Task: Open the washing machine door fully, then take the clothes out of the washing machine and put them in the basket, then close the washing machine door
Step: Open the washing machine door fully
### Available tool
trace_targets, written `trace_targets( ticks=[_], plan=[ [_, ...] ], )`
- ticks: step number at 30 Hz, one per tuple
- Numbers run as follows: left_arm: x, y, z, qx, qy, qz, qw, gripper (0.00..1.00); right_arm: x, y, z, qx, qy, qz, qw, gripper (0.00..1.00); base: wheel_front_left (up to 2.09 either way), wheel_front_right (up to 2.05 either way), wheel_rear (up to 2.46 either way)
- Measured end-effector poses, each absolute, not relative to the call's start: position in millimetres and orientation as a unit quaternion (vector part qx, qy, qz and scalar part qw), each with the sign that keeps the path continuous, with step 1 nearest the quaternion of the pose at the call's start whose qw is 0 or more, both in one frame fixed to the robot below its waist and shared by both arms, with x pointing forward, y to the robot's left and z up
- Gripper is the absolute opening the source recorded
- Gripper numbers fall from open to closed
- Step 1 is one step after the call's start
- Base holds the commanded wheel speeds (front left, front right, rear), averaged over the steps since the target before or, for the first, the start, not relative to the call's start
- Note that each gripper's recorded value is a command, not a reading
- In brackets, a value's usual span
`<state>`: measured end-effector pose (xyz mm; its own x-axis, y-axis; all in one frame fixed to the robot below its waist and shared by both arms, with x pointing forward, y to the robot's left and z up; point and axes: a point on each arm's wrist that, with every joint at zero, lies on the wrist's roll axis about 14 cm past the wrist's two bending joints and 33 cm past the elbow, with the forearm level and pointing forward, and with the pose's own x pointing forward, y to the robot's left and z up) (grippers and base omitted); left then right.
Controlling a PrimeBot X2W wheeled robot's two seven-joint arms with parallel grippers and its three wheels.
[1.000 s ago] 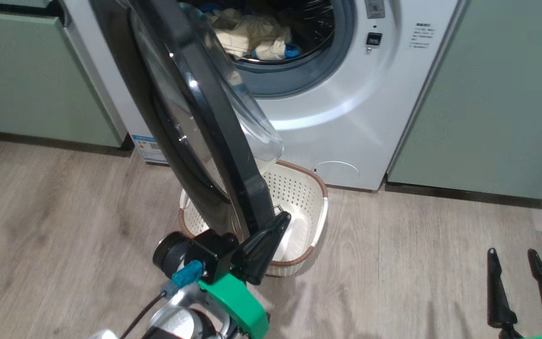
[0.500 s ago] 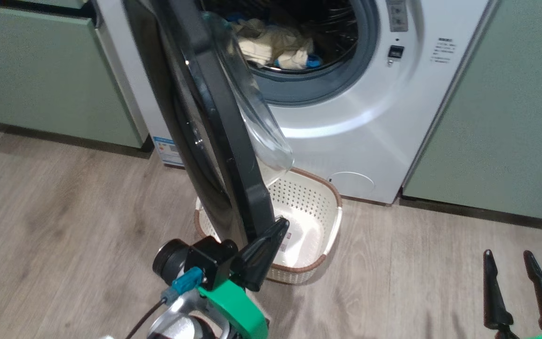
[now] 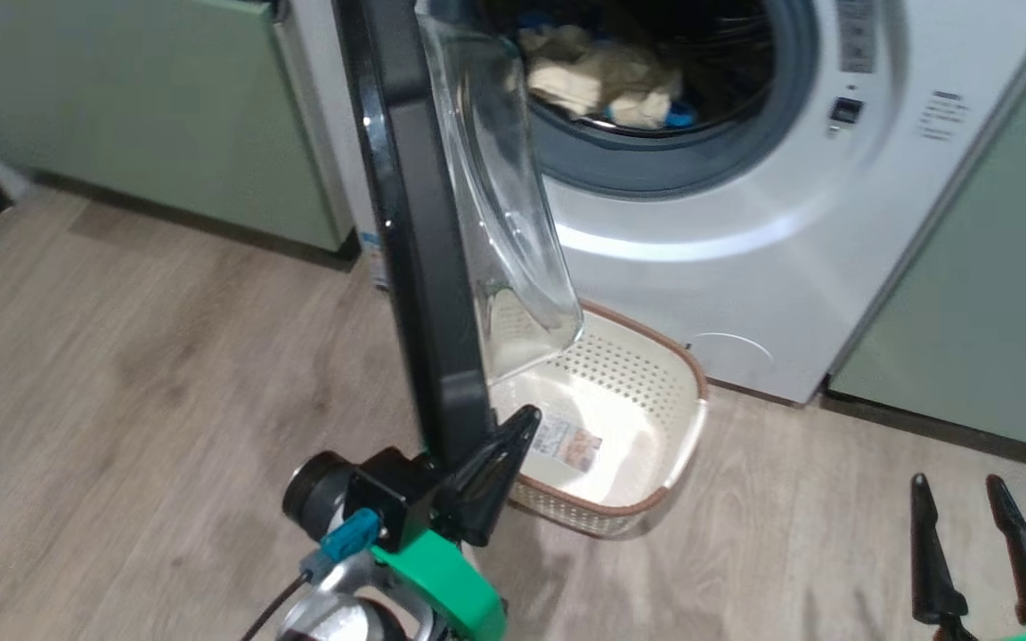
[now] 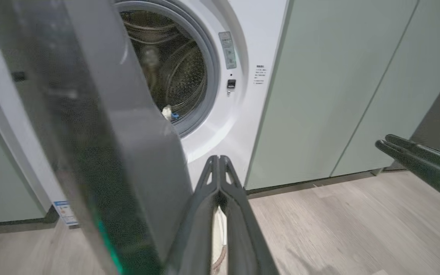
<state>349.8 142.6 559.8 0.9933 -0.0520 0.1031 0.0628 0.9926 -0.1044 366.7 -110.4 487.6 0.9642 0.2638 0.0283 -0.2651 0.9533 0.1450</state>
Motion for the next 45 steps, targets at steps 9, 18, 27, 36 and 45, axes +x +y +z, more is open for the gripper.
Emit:
trace_targets(
  ticks=[9,18,27,36,45],
  plan=[
    [335.1,176.2,562.2,-0.043,-0.058,0.028,0.997,0.00,376.5,-78.7,484.4,0.078,0.003,0.181,0.980,1.00,0.00,0.00,0.00],
    [316.8,214.6,561.0,-0.033,-0.060,0.100,0.993,0.00,384.6,-49.2,481.1,0.081,0.009,0.223,0.971,1.00,0.00,0.00,0.00],
    [294.7,259.5,556.4,-0.015,-0.058,0.175,0.983,0.00,388.4,-28.5,479.4,0.079,0.012,0.253,0.964,1.00,0.00,0.00,0.00],
    [282.5,293.3,546.7,0.000,-0.047,0.223,0.974,0.00,389.1,-26.6,477.8,0.079,0.014,0.256,0.963,1.00,0.00,0.00,0.00],
    [280.5,329.7,537.5,0.017,-0.042,0.260,0.965,0.00,390.7,-40.2,473.7,0.071,0.017,0.243,0.967,1.00,0.00,0.00,0.00]
  ],
)
